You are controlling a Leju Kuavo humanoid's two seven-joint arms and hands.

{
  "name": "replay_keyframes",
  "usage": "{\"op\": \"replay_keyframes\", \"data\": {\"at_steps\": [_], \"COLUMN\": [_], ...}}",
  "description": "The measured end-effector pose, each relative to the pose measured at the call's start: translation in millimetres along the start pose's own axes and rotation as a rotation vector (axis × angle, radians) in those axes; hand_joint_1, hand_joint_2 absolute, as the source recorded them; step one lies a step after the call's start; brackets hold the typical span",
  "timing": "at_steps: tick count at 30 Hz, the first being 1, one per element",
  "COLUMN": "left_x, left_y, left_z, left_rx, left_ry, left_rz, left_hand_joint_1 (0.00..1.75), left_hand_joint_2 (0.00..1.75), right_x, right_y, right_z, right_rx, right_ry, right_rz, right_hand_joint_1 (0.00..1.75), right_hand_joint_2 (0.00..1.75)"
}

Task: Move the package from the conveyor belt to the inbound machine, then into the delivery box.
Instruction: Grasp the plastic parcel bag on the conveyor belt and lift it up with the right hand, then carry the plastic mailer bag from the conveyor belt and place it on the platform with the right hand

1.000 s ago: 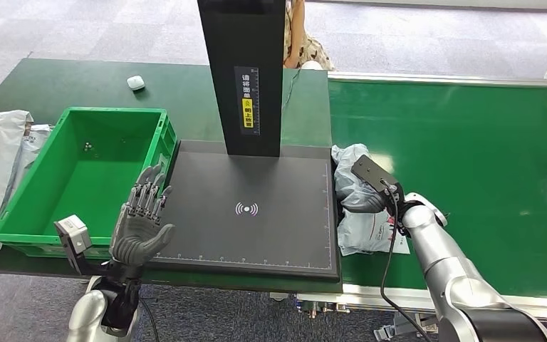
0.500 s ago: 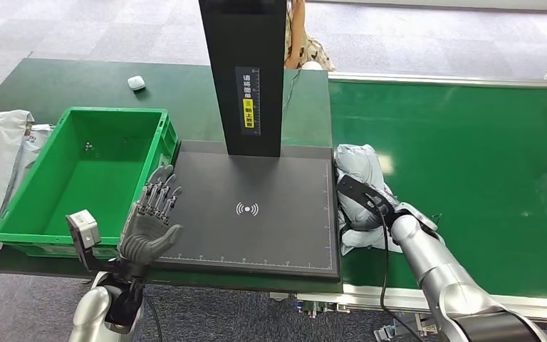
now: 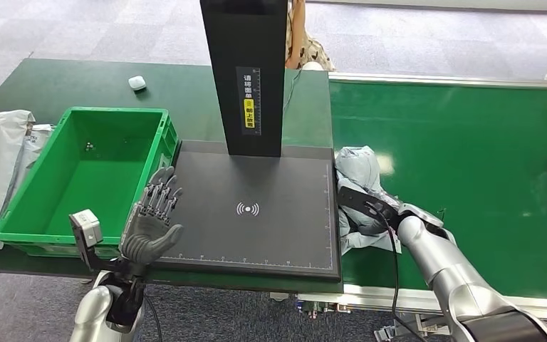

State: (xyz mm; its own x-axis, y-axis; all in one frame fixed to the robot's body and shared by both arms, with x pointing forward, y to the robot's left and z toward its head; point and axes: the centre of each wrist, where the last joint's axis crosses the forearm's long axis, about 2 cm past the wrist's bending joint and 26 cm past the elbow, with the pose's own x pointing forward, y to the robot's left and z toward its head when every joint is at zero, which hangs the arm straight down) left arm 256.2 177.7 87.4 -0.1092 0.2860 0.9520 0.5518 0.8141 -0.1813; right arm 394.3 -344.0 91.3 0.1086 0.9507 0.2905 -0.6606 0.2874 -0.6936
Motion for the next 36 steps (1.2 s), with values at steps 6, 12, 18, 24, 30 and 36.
{"op": "replay_keyframes", "data": {"at_steps": [6, 12, 18, 24, 30, 36], "left_x": [-0.5, -2.0, -2.2, 0.8, 4.7, 8.2], "left_y": [0.0, -0.6, -1.5, -3.0, -2.8, 0.8], "left_z": [0.8, 3.3, 7.1, 16.1, 17.6, 12.5], "left_rx": [0.002, 0.008, 0.015, 0.061, 0.124, 0.175], "left_ry": [0.002, 0.008, 0.011, -0.001, -0.064, -0.132], "left_rz": [0.000, 0.001, -0.005, -0.012, -0.012, -0.023], "left_hand_joint_1": [0.00, 0.00, 0.00, 0.00, 0.00, 0.00], "left_hand_joint_2": [1.75, 1.75, 1.75, 1.75, 1.75, 1.75], "right_x": [1.9, 4.2, 13.0, 31.2, 43.3, 59.2], "right_y": [-6.1, -8.8, -6.9, -17.0, -34.1, -62.8], "right_z": [0.3, 0.3, -0.6, 4.3, 17.1, 44.9], "right_rx": [-0.029, -0.090, -0.177, -0.490, -0.838, -1.206], "right_ry": [-0.018, -0.039, -0.090, -0.191, -0.434, -0.702], "right_rz": [0.003, -0.025, -0.091, -0.228, -0.380, -0.496], "right_hand_joint_1": [1.75, 1.75, 1.75, 1.75, 1.75, 1.75], "right_hand_joint_2": [1.75, 1.75, 1.75, 1.75, 1.75, 1.75]}}
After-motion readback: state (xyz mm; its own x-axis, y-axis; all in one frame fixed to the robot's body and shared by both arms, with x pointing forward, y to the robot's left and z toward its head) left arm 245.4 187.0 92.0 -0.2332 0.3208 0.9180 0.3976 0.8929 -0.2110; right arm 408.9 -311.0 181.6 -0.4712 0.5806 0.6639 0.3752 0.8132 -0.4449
